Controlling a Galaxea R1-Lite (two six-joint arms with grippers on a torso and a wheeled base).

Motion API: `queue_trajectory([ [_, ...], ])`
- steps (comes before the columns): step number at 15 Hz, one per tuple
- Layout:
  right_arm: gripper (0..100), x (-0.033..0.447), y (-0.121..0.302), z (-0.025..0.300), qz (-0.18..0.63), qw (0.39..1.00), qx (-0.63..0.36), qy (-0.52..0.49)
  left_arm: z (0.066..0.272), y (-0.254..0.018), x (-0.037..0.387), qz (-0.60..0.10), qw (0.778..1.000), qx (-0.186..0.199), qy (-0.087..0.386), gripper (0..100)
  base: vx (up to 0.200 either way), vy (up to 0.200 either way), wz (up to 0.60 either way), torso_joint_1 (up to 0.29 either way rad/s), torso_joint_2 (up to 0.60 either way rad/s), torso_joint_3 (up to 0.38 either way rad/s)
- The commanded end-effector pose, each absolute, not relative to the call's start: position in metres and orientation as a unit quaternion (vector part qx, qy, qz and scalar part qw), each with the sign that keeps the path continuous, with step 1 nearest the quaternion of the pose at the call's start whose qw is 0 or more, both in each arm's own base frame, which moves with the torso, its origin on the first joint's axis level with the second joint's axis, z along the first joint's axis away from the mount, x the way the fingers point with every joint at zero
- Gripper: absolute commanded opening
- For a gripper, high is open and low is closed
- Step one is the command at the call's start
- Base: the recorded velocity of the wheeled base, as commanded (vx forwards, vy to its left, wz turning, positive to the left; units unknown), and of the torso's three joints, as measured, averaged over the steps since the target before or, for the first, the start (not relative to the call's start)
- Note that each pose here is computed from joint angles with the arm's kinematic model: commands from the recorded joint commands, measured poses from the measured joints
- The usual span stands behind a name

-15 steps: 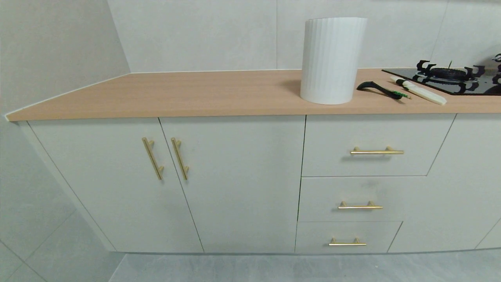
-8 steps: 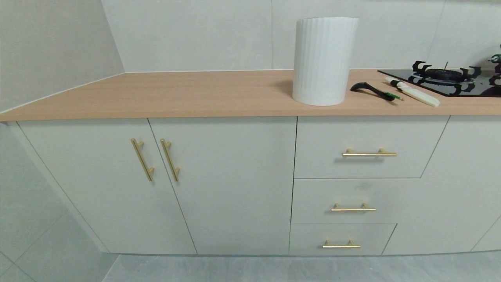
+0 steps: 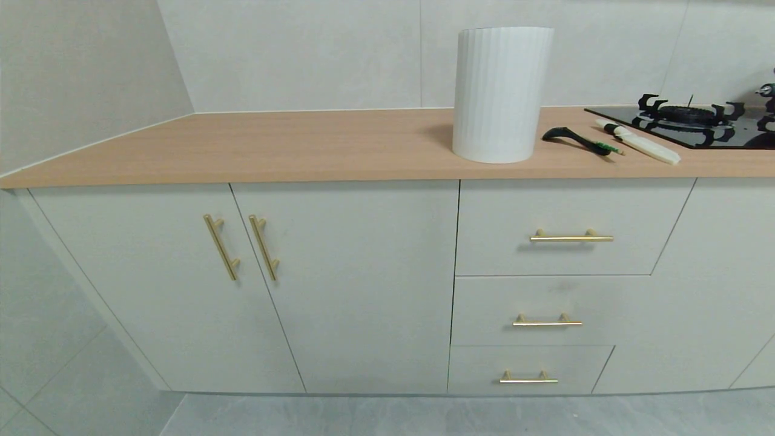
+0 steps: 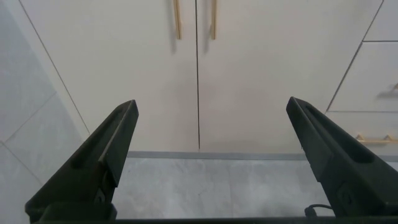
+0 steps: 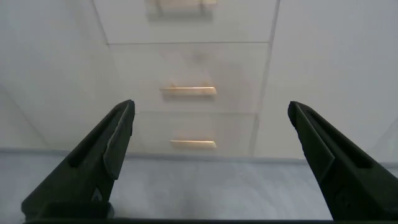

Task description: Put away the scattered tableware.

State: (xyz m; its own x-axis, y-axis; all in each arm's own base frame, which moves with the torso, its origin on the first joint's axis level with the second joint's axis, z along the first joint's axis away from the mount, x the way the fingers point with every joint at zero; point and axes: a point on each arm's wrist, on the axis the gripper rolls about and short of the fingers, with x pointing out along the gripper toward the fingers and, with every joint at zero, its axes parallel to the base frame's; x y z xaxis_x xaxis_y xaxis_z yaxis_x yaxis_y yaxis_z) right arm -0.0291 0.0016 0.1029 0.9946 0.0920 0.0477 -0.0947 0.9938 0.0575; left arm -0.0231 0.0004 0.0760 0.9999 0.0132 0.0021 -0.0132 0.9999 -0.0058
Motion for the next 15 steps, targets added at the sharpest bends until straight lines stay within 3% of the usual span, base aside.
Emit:
queue_trajectory([
  [1,100,-0.009,0.002,0.133,0.104,0.992,0.045,0.061,0.076,0.000,-0.023,0.007,1.000,-0.003,-0.001,100,0.000,0.000,0.00,0.000,0.00,0.000],
  [4,100,0.042,0.011,0.153,0.143,0.969,0.037,0.199,0.076,0.000,-0.023,0.007,1.000,-0.003,0.000,100,0.000,0.000,0.00,0.000,0.00,0.000],
  [9,100,0.132,0.028,0.171,0.134,0.937,0.031,0.323,0.076,0.000,-0.023,0.007,1.000,-0.003,-0.001,100,0.000,0.000,0.00,0.000,0.00,0.000],
  [10,100,0.172,0.036,0.162,0.130,0.919,0.028,0.372,0.076,0.000,-0.023,0.007,1.000,-0.003,0.000,100,0.000,0.000,0.00,0.000,0.00,0.000],
  [11,100,0.182,0.038,0.158,0.129,0.915,0.028,0.381,0.076,0.000,-0.023,0.007,1.000,-0.003,0.000,100,0.000,0.000,0.00,0.000,0.00,0.000],
  [15,100,0.271,0.053,0.091,0.114,0.914,0.025,0.389,0.076,0.000,-0.023,0.007,1.000,-0.003,0.000,100,0.000,0.000,0.00,0.000,0.00,0.000],
])
